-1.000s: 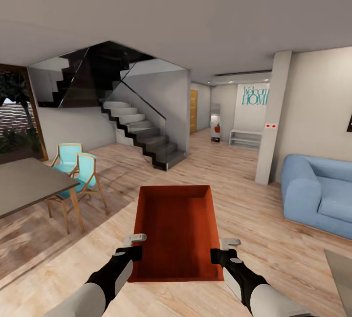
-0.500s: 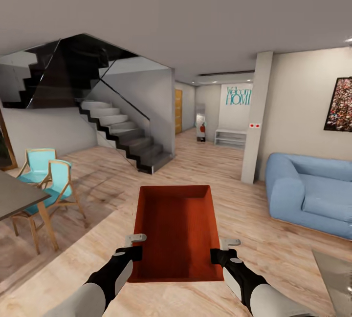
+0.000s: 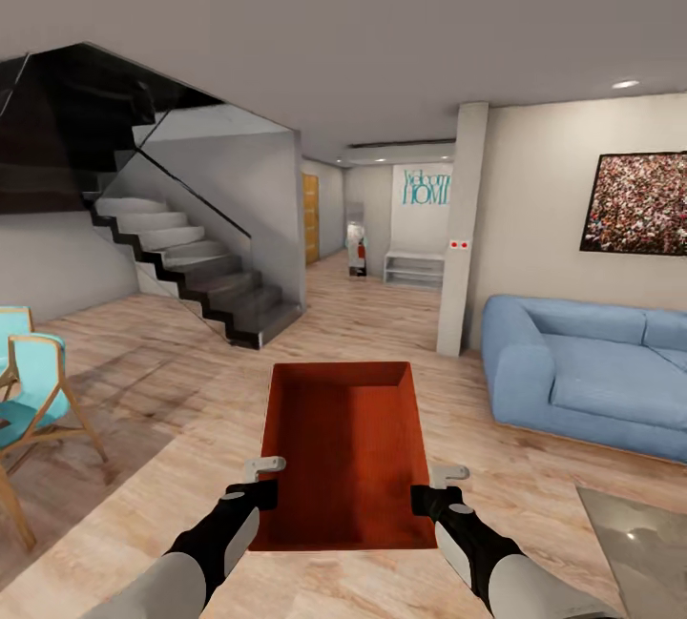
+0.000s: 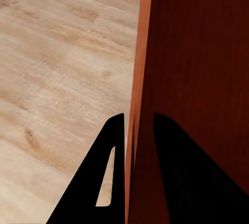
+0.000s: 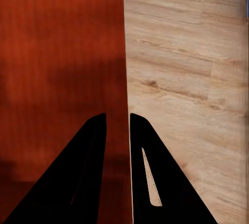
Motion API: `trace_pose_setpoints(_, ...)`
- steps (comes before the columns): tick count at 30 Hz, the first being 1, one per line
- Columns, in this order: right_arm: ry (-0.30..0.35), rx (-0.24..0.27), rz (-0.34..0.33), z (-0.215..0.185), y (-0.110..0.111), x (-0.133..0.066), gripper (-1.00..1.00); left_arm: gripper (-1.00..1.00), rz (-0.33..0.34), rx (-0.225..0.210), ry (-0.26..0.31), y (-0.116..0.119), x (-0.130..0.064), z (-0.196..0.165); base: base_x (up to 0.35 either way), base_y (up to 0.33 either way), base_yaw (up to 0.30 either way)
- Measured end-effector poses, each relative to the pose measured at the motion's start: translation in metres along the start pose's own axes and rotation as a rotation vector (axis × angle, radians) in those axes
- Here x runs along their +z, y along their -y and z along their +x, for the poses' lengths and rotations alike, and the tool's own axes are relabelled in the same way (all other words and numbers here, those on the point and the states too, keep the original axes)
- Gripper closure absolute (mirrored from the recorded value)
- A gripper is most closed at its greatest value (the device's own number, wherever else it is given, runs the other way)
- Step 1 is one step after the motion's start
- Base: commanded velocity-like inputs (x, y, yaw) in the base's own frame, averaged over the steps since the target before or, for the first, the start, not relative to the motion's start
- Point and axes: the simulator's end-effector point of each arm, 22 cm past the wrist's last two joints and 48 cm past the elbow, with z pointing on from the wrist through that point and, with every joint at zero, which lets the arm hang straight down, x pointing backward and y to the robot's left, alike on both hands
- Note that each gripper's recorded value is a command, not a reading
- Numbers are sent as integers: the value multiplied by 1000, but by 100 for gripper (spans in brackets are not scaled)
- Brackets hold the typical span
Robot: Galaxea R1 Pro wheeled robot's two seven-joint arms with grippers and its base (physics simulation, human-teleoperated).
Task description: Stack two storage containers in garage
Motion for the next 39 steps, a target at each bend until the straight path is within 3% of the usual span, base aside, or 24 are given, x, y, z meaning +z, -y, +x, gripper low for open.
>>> trace_pose_setpoints(39,6,4,0,0,0,0,100,100,0,5,5,0,0,-2,322,0,-13)
